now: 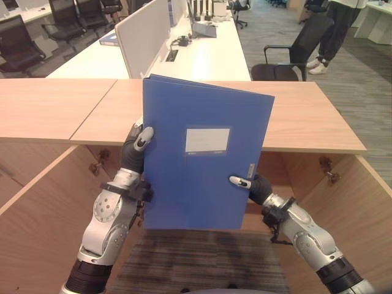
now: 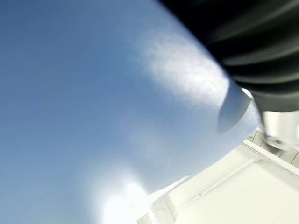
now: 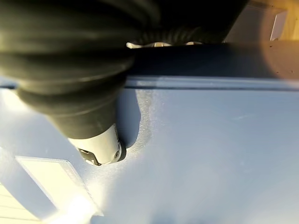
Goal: Put the empty folder in the office cabinet
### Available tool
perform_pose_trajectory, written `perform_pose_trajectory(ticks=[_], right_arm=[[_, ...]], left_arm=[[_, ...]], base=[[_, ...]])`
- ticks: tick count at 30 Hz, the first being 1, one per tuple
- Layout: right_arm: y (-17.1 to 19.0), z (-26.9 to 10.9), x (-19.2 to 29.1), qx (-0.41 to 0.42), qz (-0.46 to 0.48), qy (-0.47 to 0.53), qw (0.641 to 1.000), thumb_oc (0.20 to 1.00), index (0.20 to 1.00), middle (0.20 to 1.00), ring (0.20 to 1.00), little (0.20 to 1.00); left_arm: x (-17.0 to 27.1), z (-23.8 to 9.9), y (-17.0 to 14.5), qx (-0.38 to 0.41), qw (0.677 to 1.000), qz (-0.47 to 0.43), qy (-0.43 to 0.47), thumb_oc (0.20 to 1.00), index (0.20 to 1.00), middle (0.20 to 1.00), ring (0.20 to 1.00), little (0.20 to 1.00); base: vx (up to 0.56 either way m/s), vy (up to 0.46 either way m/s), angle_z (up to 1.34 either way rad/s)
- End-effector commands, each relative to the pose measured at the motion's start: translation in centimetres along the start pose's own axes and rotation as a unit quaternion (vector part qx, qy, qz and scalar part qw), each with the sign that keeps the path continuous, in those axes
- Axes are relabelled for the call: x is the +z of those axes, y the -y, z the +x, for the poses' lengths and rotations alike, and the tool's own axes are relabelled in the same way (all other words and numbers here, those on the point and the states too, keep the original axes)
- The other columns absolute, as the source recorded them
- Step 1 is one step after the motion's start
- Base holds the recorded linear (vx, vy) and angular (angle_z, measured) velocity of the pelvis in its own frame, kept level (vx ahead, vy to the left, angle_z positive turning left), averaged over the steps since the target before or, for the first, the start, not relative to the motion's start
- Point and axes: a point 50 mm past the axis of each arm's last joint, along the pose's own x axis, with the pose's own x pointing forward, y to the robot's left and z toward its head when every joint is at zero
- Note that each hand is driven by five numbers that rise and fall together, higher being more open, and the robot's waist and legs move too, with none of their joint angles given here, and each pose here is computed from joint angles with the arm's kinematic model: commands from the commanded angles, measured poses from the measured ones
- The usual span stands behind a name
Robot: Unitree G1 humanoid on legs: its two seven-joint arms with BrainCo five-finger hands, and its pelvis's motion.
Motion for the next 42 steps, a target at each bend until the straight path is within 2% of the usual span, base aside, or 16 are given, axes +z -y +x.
perform_pose_trajectory(ticks=[1,3,5,6,11,19,20,24,28,34,36,38,42], right_arm=[[-0.7,0.5,3.0,0.021,-0.091,0.049,0.994,0.200,0.200,0.200,0.200,0.200],[0.8,-1.0,2.8,-0.028,-0.127,0.038,0.991,0.200,0.200,0.200,0.200,0.200],[1.1,-1.3,2.8,-0.038,-0.147,0.031,0.988,0.200,0.200,0.200,0.200,0.200],[1.9,-2.3,2.7,-0.059,-0.186,0.013,0.981,0.200,0.200,0.200,0.200,0.200],[3.2,-4.0,1.2,-0.094,-0.243,-0.045,0.965,0.200,0.200,0.200,0.200,0.200],[3.8,-5.2,-2.9,-0.101,-0.242,-0.136,0.955,0.200,0.200,0.200,0.200,0.200],[4.0,-5.9,-4.8,-0.111,-0.209,-0.166,0.957,0.200,0.200,0.200,0.200,0.200],[4.5,-6.9,-7.7,-0.145,-0.142,-0.202,0.958,0.200,0.200,0.200,0.200,0.200],[5.0,-7.5,-9.6,-0.179,-0.106,-0.228,0.951,0.200,0.200,0.200,0.200,0.200],[6.1,-8.1,-11.3,-0.248,-0.046,-0.239,0.938,0.200,0.200,0.200,0.200,0.200],[6.7,-8.3,-11.7,-0.290,-0.003,-0.221,0.931,0.200,0.200,0.200,0.200,0.200],[7.8,-7.8,-11.3,-0.361,0.055,-0.163,0.917,0.200,0.200,0.200,0.200,0.200],[9.0,-6.8,-9.9,-0.421,0.127,-0.067,0.896,0.200,0.200,0.200,0.200,0.200]], left_arm=[[1.3,-0.2,-0.2,-0.026,0.999,0.005,0.042,1.000,1.000,1.000,1.000,1.000],[0.5,-1.9,-1.9,-0.002,1.000,-0.015,0.018,1.000,1.000,1.000,1.000,1.000],[0.2,-2.4,-2.4,0.005,1.000,-0.020,0.007,1.000,1.000,1.000,1.000,1.000],[-0.2,-3.7,-3.4,0.001,1.000,-0.008,-0.022,1.000,1.000,1.000,1.000,1.000],[-2.0,-6.9,-5.0,0.004,0.995,-0.025,-0.097,1.000,1.000,1.000,1.000,1.000],[-6.7,-11.4,-5.8,0.033,0.970,-0.072,-0.228,1.000,1.000,1.000,1.000,1.000],[-8.3,-13.0,-5.8,0.048,0.958,-0.087,-0.269,1.000,1.000,1.000,1.000,1.000],[-10.7,-15.3,-5.6,0.064,0.934,-0.101,-0.337,1.000,1.000,1.000,1.000,1.000],[-12.4,-16.7,-5.2,0.067,0.915,-0.108,-0.383,1.000,1.000,1.000,1.000,1.000],[-13.4,-16.8,-5.1,0.062,0.905,-0.081,-0.412,1.000,1.000,1.000,1.000,1.000],[-13.9,-16.7,-5.1,0.070,0.903,-0.081,-0.415,1.000,1.000,1.000,1.000,1.000],[-14.9,-16.8,-5.0,0.085,0.896,-0.073,-0.430,1.000,1.000,1.000,1.000,1.000],[-15.7,-16.3,-5.0,0.109,0.894,-0.081,-0.428,1.000,1.000,1.000,1.000,1.000]], base=[[0.04,0.004,0.00],[0.00,0.000,0.00],[0.00,0.000,0.00],[0.00,0.000,0.00],[0.00,0.002,0.01],[0.00,-0.007,0.02],[-0.01,-0.006,0.07],[-0.01,-0.005,0.12],[-0.03,-0.010,0.09],[-0.04,-0.011,0.12],[-0.03,-0.018,0.11],[-0.06,-0.023,0.15],[-0.03,-0.008,0.03]])
